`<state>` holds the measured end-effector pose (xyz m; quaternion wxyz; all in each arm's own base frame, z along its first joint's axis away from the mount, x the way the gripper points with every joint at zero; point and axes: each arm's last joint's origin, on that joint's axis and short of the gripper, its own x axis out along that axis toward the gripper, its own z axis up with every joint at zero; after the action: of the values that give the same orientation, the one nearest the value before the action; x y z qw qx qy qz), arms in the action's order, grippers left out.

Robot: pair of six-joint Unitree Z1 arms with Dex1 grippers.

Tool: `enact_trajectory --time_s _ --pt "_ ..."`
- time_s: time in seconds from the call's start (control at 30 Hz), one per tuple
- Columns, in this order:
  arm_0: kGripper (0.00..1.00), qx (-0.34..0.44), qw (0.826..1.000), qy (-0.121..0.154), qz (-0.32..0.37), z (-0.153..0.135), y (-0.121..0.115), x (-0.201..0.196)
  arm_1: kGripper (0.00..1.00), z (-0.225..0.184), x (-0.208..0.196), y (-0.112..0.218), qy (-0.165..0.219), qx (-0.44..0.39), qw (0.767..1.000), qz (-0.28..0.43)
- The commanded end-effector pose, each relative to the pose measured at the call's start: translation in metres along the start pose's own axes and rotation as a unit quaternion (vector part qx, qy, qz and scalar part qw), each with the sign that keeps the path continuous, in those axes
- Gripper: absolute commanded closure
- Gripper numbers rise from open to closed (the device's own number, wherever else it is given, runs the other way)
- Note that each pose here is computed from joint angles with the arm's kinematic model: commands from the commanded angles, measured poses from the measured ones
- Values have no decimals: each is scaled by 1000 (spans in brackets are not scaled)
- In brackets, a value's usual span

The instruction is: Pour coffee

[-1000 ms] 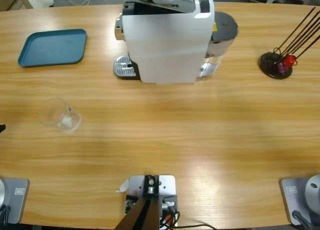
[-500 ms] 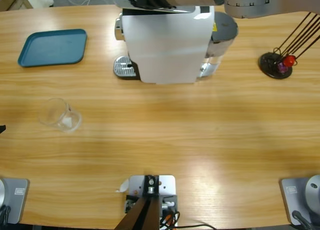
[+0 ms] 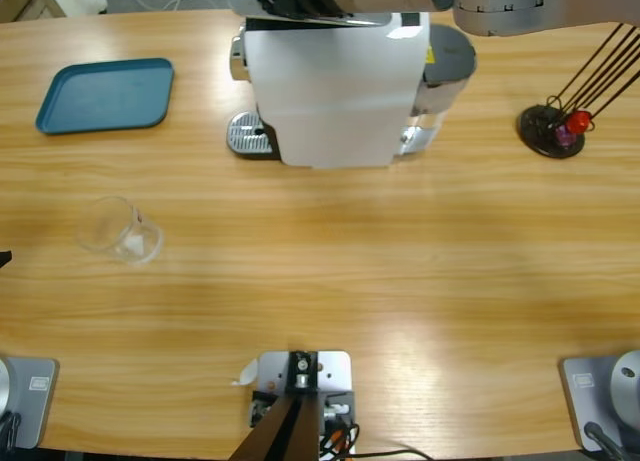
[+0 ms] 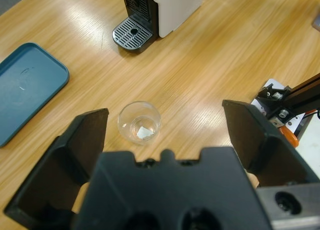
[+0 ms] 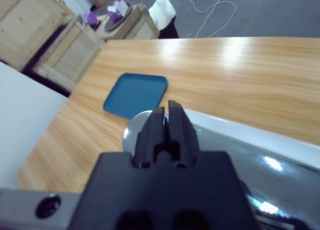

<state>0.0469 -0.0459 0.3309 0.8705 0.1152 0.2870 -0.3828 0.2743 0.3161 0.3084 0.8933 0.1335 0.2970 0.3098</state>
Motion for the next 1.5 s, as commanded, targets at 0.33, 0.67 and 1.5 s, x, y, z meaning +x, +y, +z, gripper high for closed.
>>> enact_trajectory --time_s 0.33,0.67,1.5 --pt "4 -13 1000 22 17 -11 2 5 279 -99 55 -44 255 -100 950 -150" --pt "4 -44 997 -8 61 4 7 -2 0 61 -123 42 13 -163 983 79" --pt "4 -171 971 106 130 -55 -2 121 0 -8 -166 0 117 -219 966 71"
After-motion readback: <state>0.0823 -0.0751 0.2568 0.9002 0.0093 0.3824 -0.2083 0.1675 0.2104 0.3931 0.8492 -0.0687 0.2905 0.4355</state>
